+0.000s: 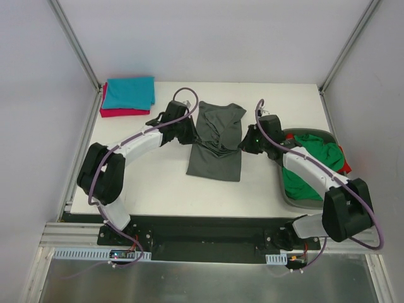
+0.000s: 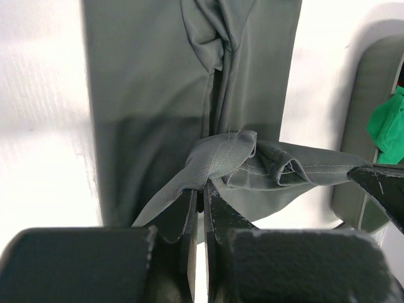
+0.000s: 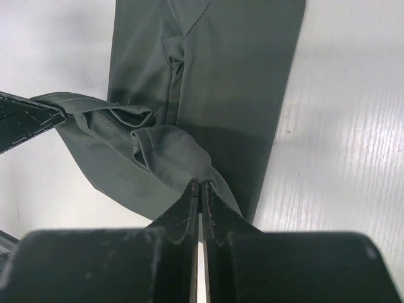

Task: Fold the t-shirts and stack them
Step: Fold the folded rectangular tshirt in 1/3 of the way, then grab one side of the 2/3 rectangular tshirt with both arms

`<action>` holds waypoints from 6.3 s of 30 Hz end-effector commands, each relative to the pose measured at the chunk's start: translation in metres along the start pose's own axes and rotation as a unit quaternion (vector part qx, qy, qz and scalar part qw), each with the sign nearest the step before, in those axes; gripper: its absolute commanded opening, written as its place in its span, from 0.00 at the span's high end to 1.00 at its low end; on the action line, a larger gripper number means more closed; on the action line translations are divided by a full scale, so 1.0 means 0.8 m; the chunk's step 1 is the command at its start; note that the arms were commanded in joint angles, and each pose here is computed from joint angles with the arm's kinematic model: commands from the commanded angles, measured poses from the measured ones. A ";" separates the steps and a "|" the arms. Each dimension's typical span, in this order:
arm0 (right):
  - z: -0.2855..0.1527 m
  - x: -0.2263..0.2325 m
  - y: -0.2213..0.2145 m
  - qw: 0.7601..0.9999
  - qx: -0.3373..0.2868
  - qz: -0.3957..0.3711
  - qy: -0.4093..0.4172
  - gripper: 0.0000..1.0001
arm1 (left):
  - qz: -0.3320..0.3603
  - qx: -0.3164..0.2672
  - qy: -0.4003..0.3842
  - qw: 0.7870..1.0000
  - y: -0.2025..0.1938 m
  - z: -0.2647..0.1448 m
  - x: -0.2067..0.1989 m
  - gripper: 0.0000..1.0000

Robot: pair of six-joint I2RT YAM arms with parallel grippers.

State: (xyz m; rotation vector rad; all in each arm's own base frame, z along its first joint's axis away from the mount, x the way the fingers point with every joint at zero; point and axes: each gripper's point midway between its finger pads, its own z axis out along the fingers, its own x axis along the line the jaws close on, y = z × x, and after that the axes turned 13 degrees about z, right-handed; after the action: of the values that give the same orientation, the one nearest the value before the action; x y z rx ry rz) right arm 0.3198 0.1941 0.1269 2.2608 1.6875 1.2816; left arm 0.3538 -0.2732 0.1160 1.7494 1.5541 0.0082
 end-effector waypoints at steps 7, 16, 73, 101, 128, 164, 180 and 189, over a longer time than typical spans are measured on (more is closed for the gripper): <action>0.034 0.011 0.039 0.999 -0.009 -0.001 0.031 0.99 | -0.001 0.011 -0.024 1.000 0.027 0.027 0.011 1.00; 0.081 -0.020 0.042 1.000 -0.005 0.027 0.000 0.95 | -0.026 0.043 -0.027 0.998 0.019 0.059 0.034 0.94; 0.071 0.094 -0.032 0.973 0.094 -0.190 0.089 0.04 | -0.069 0.063 0.014 0.996 -0.142 -0.065 0.078 0.01; 0.157 0.141 0.030 0.966 0.081 -0.239 0.050 0.04 | -0.076 0.053 0.024 0.995 -0.152 -0.072 0.085 0.01; -0.042 -0.065 -0.119 0.997 0.032 -0.061 -0.019 0.04 | -0.074 0.123 0.067 0.987 -0.167 0.008 0.079 0.64; 0.021 -0.074 -0.156 0.992 0.089 -0.028 -0.085 0.44 | -0.074 0.137 0.095 0.983 -0.192 -0.006 0.095 1.00; 0.030 -0.084 -0.157 0.989 0.087 -0.059 -0.101 0.94 | -0.067 0.125 0.093 0.985 -0.184 -0.009 0.094 1.00; -0.023 -0.041 -0.207 0.984 0.156 -0.088 0.008 0.99 | -0.069 0.135 0.047 0.987 -0.214 -0.054 0.074 1.00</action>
State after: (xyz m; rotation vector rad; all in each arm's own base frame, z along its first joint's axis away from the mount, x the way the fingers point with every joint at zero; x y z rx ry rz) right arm 0.2121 0.2148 0.0190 2.2291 2.0026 0.9597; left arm 0.2390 -0.2188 0.0193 1.8199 1.8198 -0.1469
